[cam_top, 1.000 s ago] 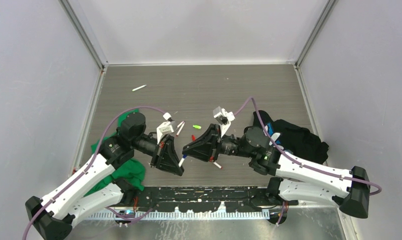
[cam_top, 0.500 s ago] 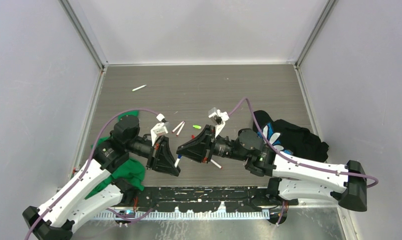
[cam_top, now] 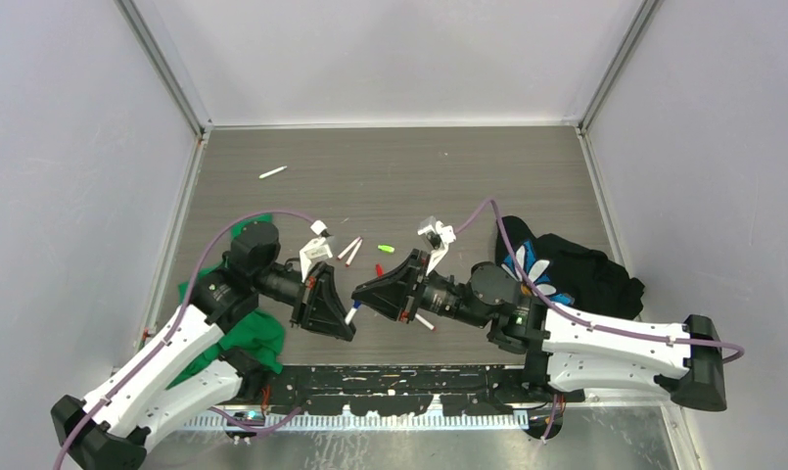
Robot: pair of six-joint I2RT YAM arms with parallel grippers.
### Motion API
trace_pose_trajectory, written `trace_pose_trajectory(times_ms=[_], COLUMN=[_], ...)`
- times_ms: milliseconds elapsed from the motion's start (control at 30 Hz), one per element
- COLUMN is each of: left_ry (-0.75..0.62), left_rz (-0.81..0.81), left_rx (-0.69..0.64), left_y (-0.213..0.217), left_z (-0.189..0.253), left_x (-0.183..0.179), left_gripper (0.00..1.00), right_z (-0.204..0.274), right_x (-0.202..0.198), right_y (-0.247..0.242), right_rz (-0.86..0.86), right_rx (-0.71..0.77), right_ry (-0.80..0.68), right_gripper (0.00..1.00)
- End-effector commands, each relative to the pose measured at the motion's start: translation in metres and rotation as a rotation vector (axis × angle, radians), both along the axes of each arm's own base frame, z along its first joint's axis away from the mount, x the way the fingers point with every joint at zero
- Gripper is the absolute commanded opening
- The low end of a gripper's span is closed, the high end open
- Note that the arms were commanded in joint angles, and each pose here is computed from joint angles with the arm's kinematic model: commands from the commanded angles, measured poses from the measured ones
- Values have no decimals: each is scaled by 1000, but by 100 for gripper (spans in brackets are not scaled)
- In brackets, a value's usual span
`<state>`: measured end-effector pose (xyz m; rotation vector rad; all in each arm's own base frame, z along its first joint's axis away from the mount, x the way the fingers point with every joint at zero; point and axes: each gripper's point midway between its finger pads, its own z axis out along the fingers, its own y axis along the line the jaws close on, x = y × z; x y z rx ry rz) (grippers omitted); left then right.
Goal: Insert the pens into the pen caps
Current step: Press the pen cap onto the pen.
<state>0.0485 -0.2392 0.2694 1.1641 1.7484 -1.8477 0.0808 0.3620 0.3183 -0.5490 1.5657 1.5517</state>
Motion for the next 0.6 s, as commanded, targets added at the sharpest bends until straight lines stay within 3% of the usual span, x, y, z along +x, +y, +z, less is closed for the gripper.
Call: trace_pose_trajectory(times_ms=[0,167,300,367,567], left_ry=[-460,-505,-507,-514,-528], left_rz=[412,364,378,398,385], left_rx=[-45,56,75,84,81], left_y=[-16,-23,-22,-20,-18], left_z=[50,26,23,22,22], left_x=[91,82,85,87,84], left_gripper=[0,5,27,48,69], right_z=[-125,-59,-43,-41,-36], right_x=[-92,-37,-14,-4,22], right_y=[-28,-24,-28,-33,-53], right_rz=[320,47,-65,-112,-258], right_rx=[-504,-378,-369,-378,-401], right_ry=[200,102,37,26,21], right_gripper=[1,0,0,0,0])
